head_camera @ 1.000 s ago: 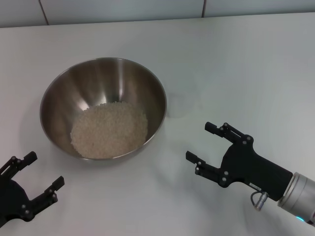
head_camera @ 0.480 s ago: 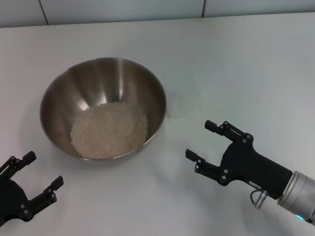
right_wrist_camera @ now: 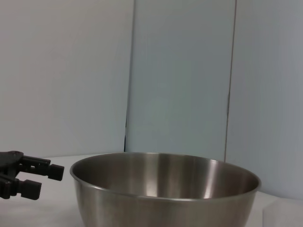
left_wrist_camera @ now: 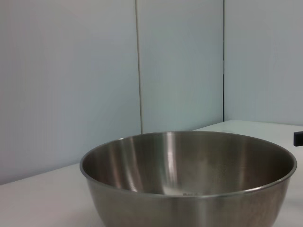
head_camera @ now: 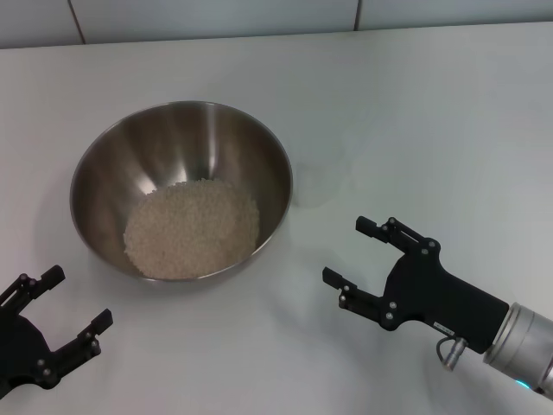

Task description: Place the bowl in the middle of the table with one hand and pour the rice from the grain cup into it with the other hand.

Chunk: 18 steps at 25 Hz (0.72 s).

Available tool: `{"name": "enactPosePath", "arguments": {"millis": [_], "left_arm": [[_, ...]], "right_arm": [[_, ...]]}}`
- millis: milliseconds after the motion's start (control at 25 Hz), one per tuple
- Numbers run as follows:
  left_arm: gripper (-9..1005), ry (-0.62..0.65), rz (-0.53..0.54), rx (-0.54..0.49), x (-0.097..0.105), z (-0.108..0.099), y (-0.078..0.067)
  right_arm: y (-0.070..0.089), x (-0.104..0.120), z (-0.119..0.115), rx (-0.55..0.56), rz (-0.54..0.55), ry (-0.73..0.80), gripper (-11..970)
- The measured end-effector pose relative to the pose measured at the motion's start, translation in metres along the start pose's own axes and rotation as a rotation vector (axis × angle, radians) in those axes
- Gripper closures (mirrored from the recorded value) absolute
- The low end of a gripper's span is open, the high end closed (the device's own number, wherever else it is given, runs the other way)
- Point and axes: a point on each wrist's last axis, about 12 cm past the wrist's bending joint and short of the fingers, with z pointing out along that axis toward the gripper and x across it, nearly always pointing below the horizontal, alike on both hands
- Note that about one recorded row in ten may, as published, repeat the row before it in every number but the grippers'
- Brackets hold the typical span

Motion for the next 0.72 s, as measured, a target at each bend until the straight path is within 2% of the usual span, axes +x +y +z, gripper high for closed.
{"name": "enactPosePath", "arguments": {"millis": [720], "left_arm": [[152, -0.014, -0.002, 0.001, -0.0014, -0.0047, -0.0018]], "right_arm": [[0.0005, -0.0009, 0.0013, -0.006, 0.0, -0.006, 186]]}}
